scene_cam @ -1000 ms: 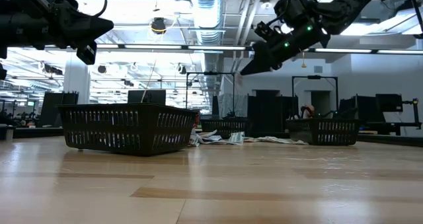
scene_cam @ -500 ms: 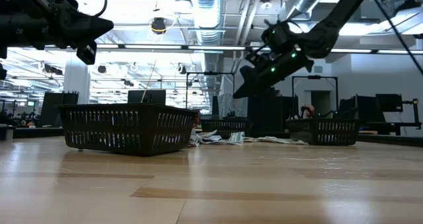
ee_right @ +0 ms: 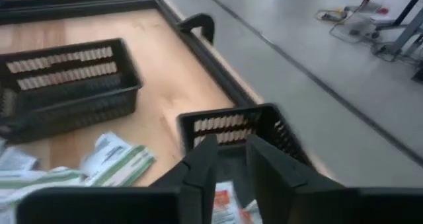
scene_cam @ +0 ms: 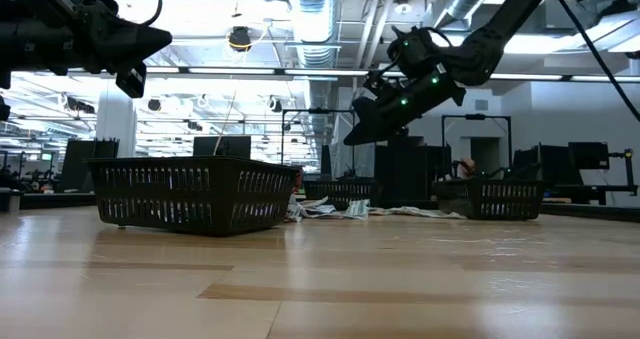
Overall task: Pick & Place First Aid Supplies
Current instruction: Put the orange ointment pack into the top black bin
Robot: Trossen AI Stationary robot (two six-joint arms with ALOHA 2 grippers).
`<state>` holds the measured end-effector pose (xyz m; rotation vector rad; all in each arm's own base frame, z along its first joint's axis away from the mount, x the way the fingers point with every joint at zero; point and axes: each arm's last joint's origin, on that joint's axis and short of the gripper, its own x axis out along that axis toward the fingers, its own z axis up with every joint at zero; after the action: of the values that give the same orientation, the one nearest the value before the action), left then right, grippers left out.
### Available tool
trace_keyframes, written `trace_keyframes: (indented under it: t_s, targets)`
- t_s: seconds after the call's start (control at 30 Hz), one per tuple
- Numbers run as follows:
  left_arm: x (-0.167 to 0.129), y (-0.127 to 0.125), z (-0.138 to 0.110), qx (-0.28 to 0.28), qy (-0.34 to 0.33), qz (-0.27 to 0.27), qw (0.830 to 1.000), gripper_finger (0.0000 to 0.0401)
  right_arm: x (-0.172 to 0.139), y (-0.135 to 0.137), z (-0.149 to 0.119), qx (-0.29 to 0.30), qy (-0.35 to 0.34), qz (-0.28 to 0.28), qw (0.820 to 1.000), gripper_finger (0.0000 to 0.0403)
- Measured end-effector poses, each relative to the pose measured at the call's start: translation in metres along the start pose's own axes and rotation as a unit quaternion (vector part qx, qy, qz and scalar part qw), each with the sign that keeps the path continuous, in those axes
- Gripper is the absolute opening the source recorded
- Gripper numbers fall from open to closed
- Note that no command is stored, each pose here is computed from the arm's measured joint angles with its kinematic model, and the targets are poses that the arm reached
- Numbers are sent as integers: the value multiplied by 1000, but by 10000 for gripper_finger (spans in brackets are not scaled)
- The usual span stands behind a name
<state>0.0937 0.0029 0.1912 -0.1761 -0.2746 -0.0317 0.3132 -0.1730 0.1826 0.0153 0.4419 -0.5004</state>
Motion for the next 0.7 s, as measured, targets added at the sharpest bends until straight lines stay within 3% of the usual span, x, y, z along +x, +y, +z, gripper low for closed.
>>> trace_keyframes:
  t_s: [0.17,0.4,0.57,0.7]
  targets:
    - [0,0,0,0,0,0,1000,8,-17,18,9,27,24,26,999,91]
    - [0,0,0,0,0,0,1000,8,-47,80,23,-64,13,116,991,80]
    - [0,0,0,0,-1,0,1000,8,-59,133,15,-113,14,182,977,75]
    - [0,0,0,0,-2,0,1000,8,-63,166,-2,-138,37,171,975,75]
